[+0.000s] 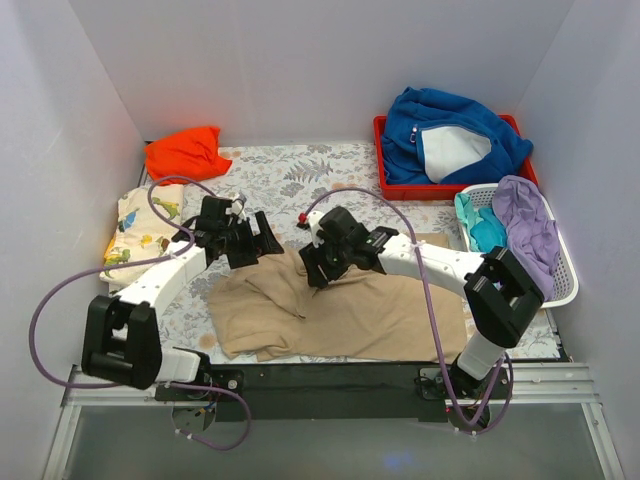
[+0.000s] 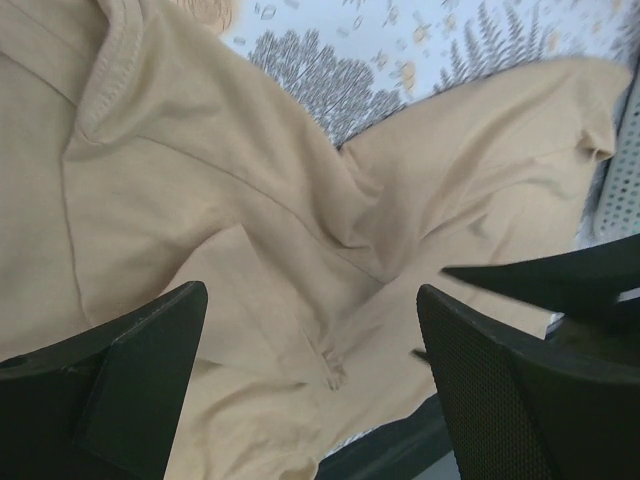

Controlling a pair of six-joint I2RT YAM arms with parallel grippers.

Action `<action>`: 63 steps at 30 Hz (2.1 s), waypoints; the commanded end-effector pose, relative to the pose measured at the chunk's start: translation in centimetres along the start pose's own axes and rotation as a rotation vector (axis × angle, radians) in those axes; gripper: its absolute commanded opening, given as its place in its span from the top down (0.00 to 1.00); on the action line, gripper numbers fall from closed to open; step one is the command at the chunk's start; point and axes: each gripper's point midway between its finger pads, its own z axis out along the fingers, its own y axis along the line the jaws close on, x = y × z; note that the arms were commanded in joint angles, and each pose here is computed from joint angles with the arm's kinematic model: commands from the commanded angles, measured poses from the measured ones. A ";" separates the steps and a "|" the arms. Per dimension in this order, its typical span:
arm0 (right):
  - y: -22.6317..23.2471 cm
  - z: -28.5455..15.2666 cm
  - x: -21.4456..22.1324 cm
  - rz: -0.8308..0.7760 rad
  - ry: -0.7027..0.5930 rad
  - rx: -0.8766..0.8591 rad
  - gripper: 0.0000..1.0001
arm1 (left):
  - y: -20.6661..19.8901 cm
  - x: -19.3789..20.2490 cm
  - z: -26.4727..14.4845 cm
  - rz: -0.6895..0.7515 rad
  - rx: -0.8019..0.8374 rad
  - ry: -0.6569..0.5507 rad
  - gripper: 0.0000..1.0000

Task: Fold and stack the t-shirts
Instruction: Fold the tshirt

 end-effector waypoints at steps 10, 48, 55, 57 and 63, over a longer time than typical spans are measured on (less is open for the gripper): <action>-5.8 -5.3 -4.4 0.108 -0.190 0.156 0.35 | 2.0 1.9 1.9 0.102 -0.036 0.129 0.22; -5.5 -3.2 -2.2 0.150 -0.125 0.075 0.35 | 5.0 4.6 4.4 0.239 -0.140 0.168 0.62; -5.5 -3.0 -1.9 0.154 -0.115 0.068 0.35 | 4.1 4.3 4.3 0.248 -0.113 0.165 1.00; -5.4 -2.9 -1.7 0.157 -0.107 0.065 0.35 | 3.5 3.8 3.8 0.254 -0.098 0.146 1.00; -5.4 -2.3 -1.0 0.163 -0.081 0.056 0.35 | 0.6 2.0 1.3 0.258 -0.040 0.101 1.00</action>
